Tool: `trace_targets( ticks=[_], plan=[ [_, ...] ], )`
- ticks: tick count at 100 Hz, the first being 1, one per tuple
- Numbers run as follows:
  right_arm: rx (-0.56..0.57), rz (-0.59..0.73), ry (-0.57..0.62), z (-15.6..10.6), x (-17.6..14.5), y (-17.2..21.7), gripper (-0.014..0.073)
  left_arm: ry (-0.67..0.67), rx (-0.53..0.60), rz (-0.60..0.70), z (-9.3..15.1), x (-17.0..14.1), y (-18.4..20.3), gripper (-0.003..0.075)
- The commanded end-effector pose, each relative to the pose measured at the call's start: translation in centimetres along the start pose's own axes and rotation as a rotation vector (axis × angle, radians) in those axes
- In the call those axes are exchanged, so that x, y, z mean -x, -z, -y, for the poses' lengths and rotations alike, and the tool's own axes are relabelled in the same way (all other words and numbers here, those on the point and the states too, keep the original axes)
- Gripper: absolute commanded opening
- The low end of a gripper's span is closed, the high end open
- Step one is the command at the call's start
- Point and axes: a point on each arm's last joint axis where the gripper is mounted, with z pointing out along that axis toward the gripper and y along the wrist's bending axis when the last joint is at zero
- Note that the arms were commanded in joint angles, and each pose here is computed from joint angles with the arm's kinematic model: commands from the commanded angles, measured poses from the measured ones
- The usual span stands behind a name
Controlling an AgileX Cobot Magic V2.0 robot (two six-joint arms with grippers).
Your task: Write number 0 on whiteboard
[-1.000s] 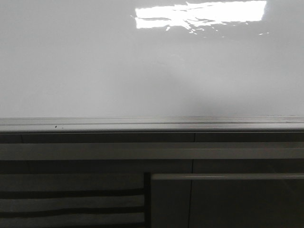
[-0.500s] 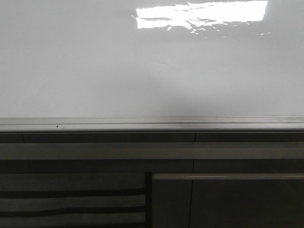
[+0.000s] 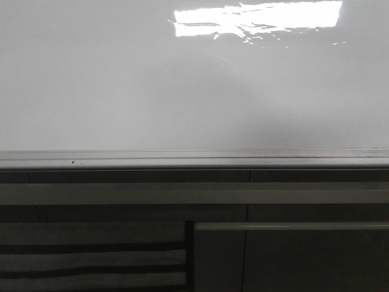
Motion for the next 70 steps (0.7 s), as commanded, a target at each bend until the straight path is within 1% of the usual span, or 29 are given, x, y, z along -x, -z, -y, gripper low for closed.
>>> trace_targets(
  ticks=[1,9,27,39,49,56,64,70],
  plan=[
    [-0.026,0.124,0.012,0.2,2.0,1.1,-0.0047,-0.014,-0.032,0.048,0.4,1.1,0.1,-0.002],
    [-0.022,0.116,0.006,0.2,1.9,1.1,-0.0047,-0.014,-0.032,0.048,0.4,1.1,0.1,-0.002],
    [0.02,0.073,-0.061,-0.2,1.5,1.0,-0.0047,-0.014,-0.032,0.048,0.4,1.1,0.1,-0.002],
    [0.04,0.029,-0.074,-0.4,1.1,1.0,-0.0047,-0.014,-0.032,0.048,0.4,1.1,0.1,-0.002],
    [0.04,0.007,-0.06,-0.4,0.9,1.3,-0.0047,-0.014,-0.032,0.048,0.4,1.1,0.1,-0.002],
    [0.02,0.025,-0.023,-0.3,1.1,1.8,-0.0047,-0.014,-0.032,0.048,0.4,1.1,0.1,-0.002],
    [-0.009,0.089,0.006,0.0,1.6,2.6,-0.0047,-0.014,-0.032,0.048,0.4,1.1,0.1,-0.002],
    [-0.036,0.152,0.0,0.3,2.2,2.8,-0.0047,-0.014,-0.032,0.048,0.4,1.1,0.1,-0.002]
  ],
)
